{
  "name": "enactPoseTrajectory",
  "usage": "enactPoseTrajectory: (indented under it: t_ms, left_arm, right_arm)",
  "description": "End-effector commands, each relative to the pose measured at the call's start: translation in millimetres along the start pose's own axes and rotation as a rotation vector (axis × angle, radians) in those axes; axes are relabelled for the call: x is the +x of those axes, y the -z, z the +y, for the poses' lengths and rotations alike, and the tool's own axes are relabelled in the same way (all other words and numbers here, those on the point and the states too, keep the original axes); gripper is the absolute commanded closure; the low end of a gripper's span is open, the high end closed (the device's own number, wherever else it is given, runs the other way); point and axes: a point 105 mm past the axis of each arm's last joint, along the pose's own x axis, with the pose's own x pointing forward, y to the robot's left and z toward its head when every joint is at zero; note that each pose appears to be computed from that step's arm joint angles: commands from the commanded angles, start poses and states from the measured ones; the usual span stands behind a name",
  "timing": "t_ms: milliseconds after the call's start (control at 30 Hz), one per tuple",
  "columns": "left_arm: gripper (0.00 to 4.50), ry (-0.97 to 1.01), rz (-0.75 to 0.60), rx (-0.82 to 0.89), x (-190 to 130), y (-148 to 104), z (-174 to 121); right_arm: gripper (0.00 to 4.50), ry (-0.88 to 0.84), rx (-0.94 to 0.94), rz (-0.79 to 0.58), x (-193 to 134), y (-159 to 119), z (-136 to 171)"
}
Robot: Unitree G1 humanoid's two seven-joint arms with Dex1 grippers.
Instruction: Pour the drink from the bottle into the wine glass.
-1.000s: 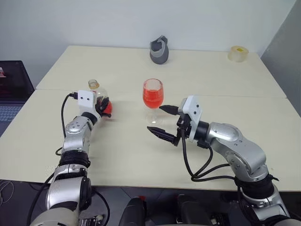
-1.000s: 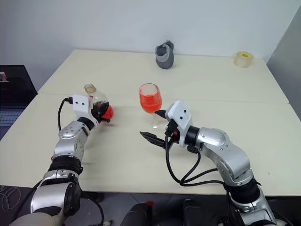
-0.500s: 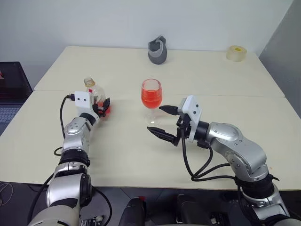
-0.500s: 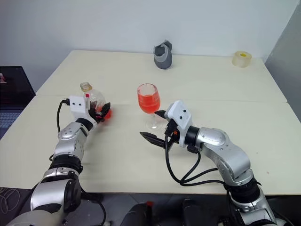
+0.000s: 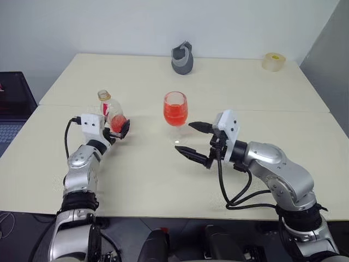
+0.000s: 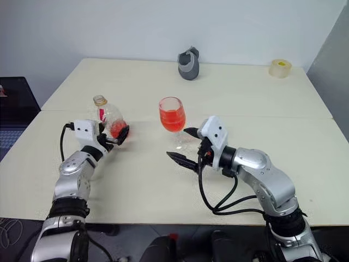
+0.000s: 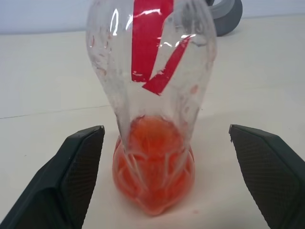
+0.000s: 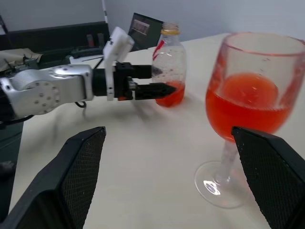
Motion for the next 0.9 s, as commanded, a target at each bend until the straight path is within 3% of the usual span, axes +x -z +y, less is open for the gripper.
enactPoseTrajectory:
  t_ms: [33, 267, 500, 900]
  left_arm:
    - [0.01, -0.033, -0.084, 0.032, -19, -33, 5]
    - [0.01, -0.088, -0.056, 0.056, -47, -36, -10]
    - [0.01, 0.019, -0.050, 0.058, -53, -28, -49]
    - [0.01, 0.129, -0.040, 0.052, -55, -21, -71]
  right_arm:
    - [0.00, 0.117, -0.009, -0.092, -14, -11, -13]
    - [0.00, 0.422, -0.011, -0.155, -42, 21, -55]
    - [0.00, 0.687, -0.008, -0.207, -62, 49, -92]
    - [0.00, 0.805, 0.013, -0.189, -67, 71, -113]
